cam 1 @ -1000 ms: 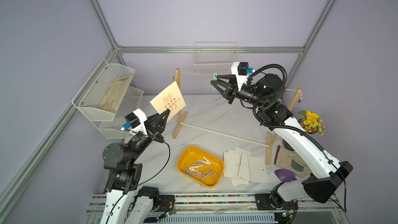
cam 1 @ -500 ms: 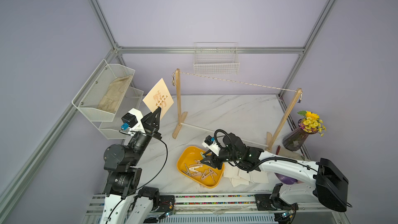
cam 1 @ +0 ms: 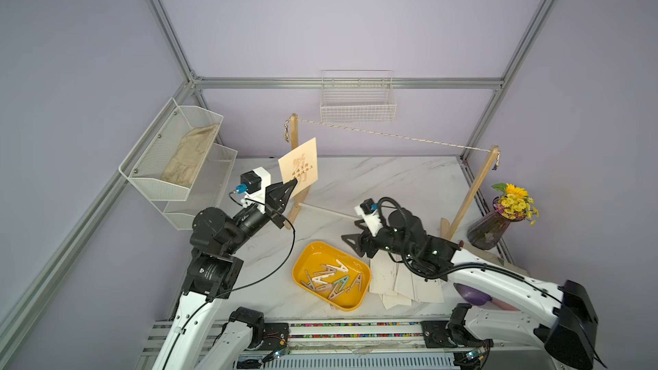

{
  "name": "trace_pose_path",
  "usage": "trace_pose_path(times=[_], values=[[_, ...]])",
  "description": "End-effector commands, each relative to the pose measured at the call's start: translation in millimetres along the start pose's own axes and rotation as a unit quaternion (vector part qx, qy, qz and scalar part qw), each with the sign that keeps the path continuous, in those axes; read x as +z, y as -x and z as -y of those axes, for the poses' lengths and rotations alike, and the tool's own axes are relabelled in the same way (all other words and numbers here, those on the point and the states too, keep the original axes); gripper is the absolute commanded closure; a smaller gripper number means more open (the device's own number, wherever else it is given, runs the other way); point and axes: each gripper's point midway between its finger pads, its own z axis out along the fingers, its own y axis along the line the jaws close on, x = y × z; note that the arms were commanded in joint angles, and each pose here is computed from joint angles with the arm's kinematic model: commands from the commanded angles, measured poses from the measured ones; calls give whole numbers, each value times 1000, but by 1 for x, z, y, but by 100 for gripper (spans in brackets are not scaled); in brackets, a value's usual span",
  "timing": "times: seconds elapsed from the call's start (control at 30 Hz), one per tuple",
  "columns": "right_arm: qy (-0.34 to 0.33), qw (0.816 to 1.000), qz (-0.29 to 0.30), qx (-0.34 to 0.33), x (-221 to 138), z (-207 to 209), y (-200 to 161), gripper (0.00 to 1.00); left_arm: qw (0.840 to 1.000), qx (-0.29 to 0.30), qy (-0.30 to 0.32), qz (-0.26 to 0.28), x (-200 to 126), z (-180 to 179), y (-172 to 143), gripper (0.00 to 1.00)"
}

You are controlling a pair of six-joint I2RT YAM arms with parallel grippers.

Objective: Remove the postcards from the strings
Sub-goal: Place the clamp in the storage box, then place the postcard on the postcard.

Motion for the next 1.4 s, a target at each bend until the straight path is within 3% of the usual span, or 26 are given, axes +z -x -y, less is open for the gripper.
trace_pose_path(times=[0.0, 0.23, 0.33, 0.43, 0.63, 0.73, 0.9, 1.13, 1.37], values=[[-114, 986, 119, 13, -76, 38, 68, 29, 996, 66, -57, -25, 9, 32, 1, 100], [-234, 942, 241, 22, -192, 62, 140, 24, 976, 170, -87, -101, 40, 77, -43, 100], [-269, 916, 295, 39, -230, 70, 164, 22, 961, 201, -132, -137, 56, 123, -76, 100], [-272, 905, 324, 45, -249, 68, 180, 22, 938, 227, -178, -192, 73, 182, -128, 100], [-249, 907, 337, 40, -250, 59, 193, 22, 916, 196, -178, -300, 113, 257, -213, 100], [-237, 911, 334, 35, -245, 55, 194, 22, 912, 213, -141, -321, 128, 260, -232, 100], [-231, 914, 333, 30, -244, 53, 193, 22, 889, 262, -103, -361, 138, 262, -266, 100], [-221, 914, 338, 32, -245, 51, 189, 22, 866, 324, -45, -377, 155, 264, -296, 100], [-213, 917, 336, 31, -244, 49, 186, 22, 863, 350, -50, -360, 170, 275, -312, 100]])
